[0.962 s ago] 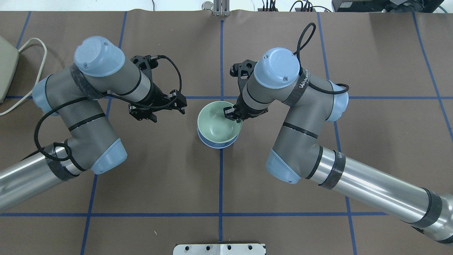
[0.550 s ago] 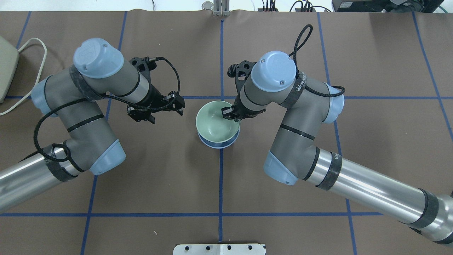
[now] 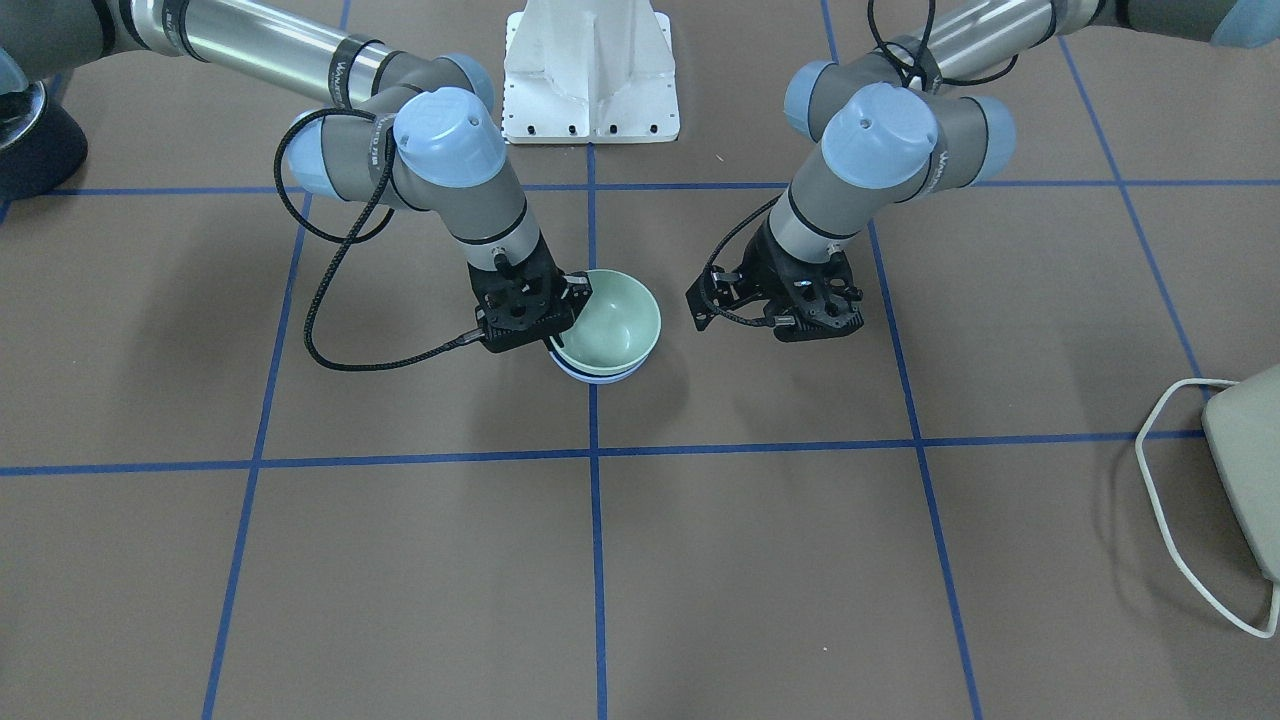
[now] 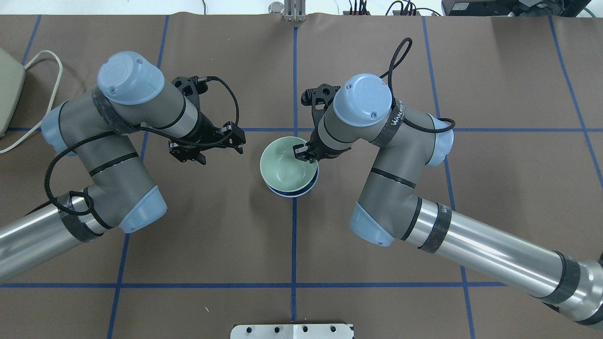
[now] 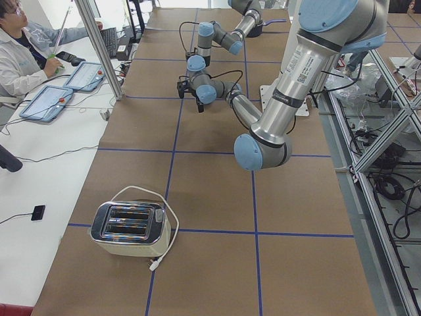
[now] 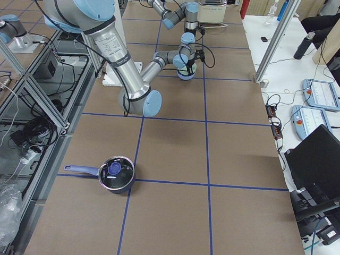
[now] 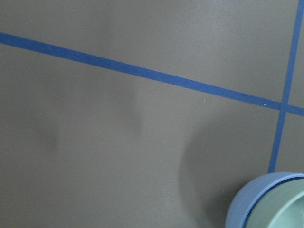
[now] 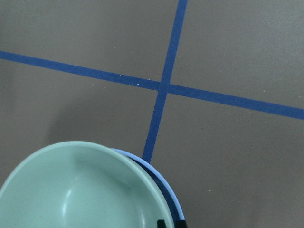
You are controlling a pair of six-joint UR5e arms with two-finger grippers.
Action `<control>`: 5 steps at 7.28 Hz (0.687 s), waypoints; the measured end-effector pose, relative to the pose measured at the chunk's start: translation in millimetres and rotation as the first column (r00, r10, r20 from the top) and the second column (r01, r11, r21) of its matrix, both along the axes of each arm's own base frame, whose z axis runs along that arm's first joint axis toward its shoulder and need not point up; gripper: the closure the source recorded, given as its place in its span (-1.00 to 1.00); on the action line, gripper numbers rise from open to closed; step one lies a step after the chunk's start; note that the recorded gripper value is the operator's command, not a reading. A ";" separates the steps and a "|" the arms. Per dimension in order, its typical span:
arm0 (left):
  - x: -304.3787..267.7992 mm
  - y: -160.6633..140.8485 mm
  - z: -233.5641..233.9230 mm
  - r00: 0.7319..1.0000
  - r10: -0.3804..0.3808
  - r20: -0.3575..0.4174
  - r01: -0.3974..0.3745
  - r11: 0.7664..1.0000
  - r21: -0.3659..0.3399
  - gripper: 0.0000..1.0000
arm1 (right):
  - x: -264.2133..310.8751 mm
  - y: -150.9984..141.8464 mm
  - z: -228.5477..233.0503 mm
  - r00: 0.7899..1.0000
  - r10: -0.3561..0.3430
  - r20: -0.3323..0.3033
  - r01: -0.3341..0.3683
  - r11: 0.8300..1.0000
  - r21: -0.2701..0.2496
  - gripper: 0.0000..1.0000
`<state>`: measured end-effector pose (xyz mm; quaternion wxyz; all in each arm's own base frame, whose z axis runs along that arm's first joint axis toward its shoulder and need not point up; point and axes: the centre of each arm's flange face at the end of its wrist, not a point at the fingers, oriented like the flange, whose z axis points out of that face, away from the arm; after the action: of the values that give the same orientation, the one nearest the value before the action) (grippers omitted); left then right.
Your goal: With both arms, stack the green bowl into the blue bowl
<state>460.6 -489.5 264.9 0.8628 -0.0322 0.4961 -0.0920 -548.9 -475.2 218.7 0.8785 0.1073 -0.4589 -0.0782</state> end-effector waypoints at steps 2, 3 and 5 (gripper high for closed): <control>0.0 0.0 0.0 1.000 0.000 0.000 0.000 1.000 0.000 -0.94 | 1.4 -0.2 -0.9 1.000 -0.005 0.002 0.005 1.000 0.009 -0.99; 0.0 0.0 0.0 1.000 0.000 0.000 0.000 1.000 0.000 -0.94 | 3.1 -0.8 -1.5 1.000 -0.009 0.004 0.009 1.000 0.014 -1.00; -0.5 -0.1 0.2 1.000 -0.001 0.000 0.001 1.000 0.000 -0.94 | 13.3 -5.9 -1.7 1.000 -0.005 0.010 0.005 1.000 0.014 -1.00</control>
<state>460.1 -489.6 265.1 0.8627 -0.0322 0.4961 -0.0925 -535.6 -481.1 217.1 0.8751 0.1129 -0.4631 -0.0830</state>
